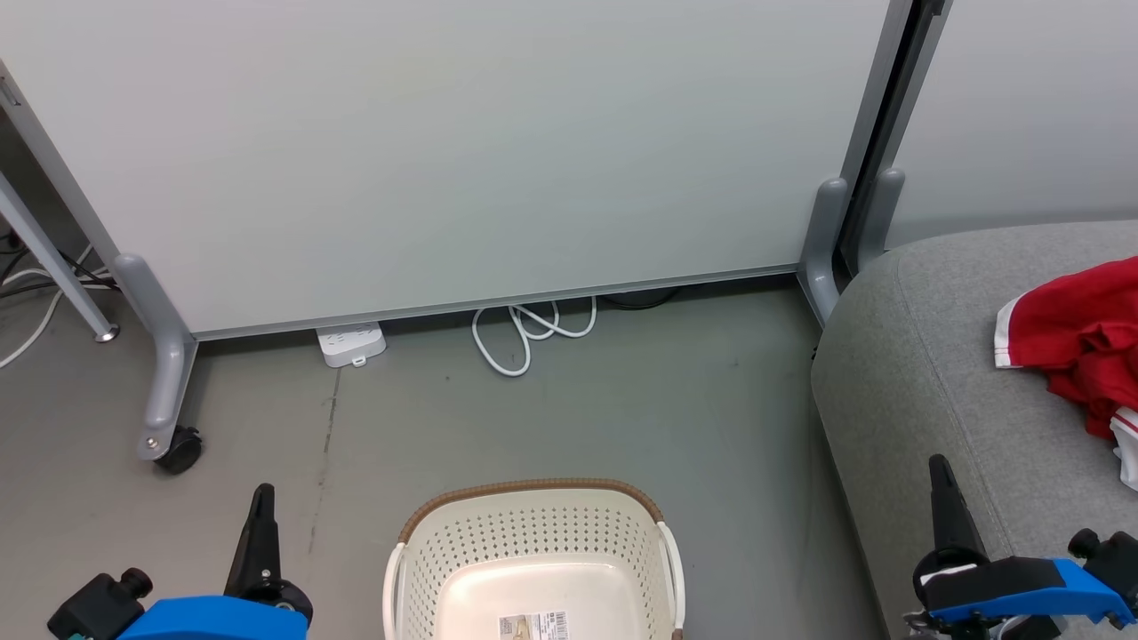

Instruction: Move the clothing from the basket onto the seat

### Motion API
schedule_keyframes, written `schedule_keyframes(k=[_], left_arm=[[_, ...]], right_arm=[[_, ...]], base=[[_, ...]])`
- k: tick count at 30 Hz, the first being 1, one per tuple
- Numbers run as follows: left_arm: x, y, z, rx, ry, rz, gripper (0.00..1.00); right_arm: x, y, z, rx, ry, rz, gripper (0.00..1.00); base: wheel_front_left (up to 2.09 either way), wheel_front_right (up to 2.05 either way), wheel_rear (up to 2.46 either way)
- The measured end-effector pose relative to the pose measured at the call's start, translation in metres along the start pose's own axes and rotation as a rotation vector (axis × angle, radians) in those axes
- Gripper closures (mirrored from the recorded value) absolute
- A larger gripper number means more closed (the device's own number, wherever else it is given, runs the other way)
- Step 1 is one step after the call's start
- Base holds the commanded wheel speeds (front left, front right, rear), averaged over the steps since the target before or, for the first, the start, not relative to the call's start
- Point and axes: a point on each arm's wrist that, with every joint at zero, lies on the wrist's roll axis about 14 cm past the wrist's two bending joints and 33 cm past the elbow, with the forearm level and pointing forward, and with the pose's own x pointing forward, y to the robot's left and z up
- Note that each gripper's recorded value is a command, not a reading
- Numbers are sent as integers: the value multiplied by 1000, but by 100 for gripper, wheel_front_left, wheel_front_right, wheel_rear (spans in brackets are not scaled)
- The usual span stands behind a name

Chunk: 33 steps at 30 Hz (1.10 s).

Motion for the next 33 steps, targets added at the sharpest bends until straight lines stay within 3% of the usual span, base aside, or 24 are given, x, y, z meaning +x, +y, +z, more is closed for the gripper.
schedule_keyframes(k=[33], left_arm=[[5, -1, 9, -349, 4, -9, 100]], right_arm=[[5, 2, 6, 363, 9, 5, 100]], base=[[0, 0, 0]])
